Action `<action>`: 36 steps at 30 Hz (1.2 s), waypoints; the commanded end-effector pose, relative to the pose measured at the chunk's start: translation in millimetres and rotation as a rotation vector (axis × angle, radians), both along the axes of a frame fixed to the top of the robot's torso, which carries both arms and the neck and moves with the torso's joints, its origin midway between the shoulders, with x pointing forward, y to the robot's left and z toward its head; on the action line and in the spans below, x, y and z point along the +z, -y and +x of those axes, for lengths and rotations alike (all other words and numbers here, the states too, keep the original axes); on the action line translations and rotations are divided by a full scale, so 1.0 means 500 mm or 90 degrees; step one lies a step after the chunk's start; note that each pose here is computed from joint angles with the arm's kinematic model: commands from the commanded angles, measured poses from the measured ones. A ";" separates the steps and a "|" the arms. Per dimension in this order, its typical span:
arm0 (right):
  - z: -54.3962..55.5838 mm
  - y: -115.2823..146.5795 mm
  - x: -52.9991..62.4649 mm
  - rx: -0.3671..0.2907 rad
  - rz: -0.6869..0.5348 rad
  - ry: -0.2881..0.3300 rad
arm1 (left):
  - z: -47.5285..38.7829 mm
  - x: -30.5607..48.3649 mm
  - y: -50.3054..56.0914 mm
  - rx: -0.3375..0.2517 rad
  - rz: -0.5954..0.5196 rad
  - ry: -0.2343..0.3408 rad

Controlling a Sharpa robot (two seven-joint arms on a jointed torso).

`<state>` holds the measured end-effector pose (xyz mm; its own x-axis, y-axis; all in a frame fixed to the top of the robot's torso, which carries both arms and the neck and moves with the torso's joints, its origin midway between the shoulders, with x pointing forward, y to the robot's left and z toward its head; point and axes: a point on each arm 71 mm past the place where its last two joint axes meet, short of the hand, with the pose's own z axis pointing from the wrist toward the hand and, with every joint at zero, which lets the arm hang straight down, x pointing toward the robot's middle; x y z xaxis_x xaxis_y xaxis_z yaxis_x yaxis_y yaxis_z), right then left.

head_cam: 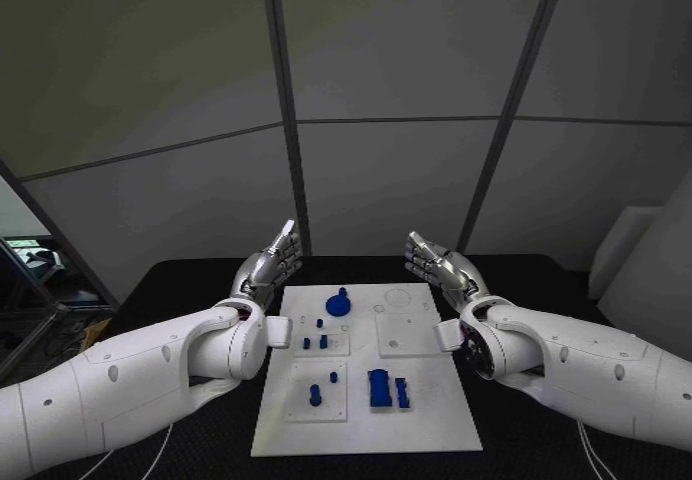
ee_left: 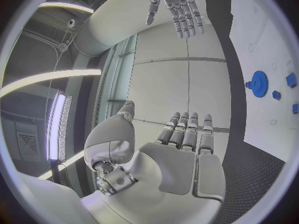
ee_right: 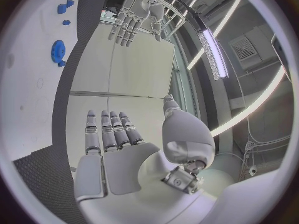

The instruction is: Assemble the parts on the task board

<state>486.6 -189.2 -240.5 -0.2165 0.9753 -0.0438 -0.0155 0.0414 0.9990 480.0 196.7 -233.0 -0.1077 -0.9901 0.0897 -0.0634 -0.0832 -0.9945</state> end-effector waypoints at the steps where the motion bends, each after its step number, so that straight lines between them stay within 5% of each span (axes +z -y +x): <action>1: -0.016 0.012 0.016 -0.105 0.023 0.002 | -0.016 0.015 -0.002 0.060 0.041 0.036; 9: -0.049 0.007 0.032 -0.128 0.033 -0.008 | -0.036 0.018 0.008 0.060 0.049 0.037; 36: -0.050 0.007 0.033 -0.128 0.034 -0.008 | -0.036 0.018 0.008 0.060 0.049 0.037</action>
